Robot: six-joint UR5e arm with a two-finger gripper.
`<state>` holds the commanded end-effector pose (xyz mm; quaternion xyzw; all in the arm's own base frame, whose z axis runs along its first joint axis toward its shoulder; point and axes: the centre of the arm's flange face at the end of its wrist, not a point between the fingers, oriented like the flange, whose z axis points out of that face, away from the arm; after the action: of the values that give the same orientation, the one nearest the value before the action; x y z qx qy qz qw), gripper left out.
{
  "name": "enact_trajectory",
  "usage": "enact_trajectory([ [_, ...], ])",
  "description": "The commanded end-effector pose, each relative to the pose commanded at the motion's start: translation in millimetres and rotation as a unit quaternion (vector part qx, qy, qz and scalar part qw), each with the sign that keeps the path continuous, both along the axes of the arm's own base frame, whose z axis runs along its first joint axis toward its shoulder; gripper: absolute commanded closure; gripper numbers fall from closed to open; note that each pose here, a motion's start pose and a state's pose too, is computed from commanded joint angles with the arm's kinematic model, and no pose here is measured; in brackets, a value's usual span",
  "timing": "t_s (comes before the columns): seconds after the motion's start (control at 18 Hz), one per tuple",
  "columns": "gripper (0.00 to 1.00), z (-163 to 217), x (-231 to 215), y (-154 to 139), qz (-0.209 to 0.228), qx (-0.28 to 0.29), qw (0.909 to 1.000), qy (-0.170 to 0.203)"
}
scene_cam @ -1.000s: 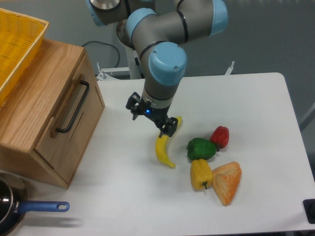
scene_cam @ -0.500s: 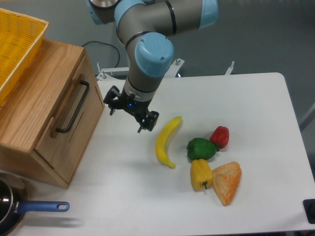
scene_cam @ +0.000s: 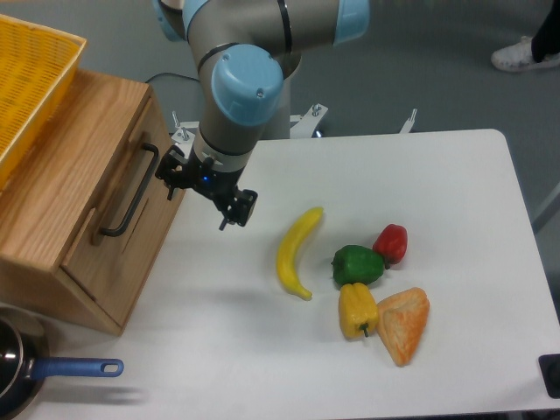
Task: Slide the top drawer open
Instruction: 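Move the gripper to the black drawer handle of the wooden cabinet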
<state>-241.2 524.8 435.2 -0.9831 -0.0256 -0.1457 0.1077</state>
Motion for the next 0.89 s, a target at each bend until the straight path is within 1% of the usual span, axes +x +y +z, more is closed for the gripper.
enact_trajectory([
  [0.5, 0.00, -1.3, 26.4, 10.3, -0.002, -0.008, 1.0000, -0.004],
  [0.89, 0.00, -7.9, 25.8, 12.9, -0.003, -0.014, 0.9999, -0.005],
])
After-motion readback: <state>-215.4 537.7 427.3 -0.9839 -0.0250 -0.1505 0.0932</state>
